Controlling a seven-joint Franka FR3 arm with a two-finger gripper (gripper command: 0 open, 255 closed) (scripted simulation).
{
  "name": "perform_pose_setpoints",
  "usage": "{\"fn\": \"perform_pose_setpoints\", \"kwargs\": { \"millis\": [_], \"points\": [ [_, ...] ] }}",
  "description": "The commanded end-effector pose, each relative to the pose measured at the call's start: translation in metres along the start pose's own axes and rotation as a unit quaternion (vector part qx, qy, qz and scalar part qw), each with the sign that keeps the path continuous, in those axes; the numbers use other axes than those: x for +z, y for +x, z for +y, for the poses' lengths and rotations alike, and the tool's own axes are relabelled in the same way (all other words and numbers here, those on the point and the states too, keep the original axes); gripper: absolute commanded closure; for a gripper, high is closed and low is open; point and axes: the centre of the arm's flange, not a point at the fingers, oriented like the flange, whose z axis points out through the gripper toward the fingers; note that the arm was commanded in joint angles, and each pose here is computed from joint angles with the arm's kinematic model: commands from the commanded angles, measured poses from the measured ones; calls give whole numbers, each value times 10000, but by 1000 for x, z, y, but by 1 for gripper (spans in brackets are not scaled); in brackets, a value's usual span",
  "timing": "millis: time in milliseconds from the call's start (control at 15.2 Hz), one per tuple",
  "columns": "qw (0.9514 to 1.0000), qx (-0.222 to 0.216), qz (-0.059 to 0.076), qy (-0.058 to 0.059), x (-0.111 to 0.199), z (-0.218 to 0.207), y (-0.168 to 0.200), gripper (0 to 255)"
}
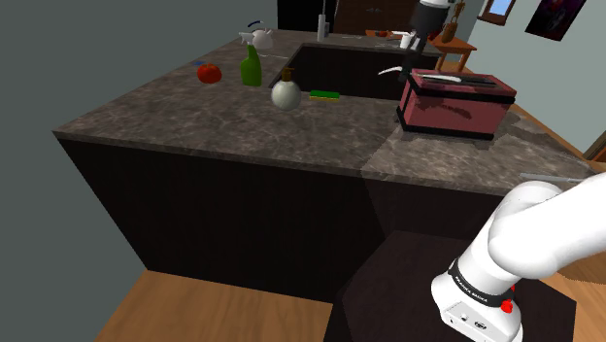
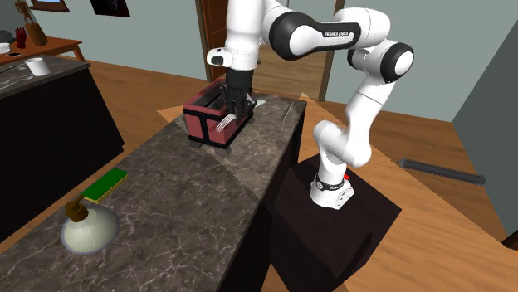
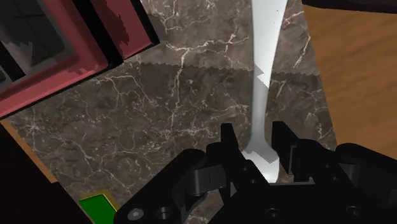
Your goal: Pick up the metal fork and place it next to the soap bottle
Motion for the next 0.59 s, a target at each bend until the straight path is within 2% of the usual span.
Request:
{"fn": "perform_pose_setpoints", "kwargs": {
  "millis": [0, 528],
  "points": [
    [10000, 1, 1, -4, 5, 12, 24, 255],
    [10000, 1, 1, -4, 20, 54, 120, 255]
  ]
}}
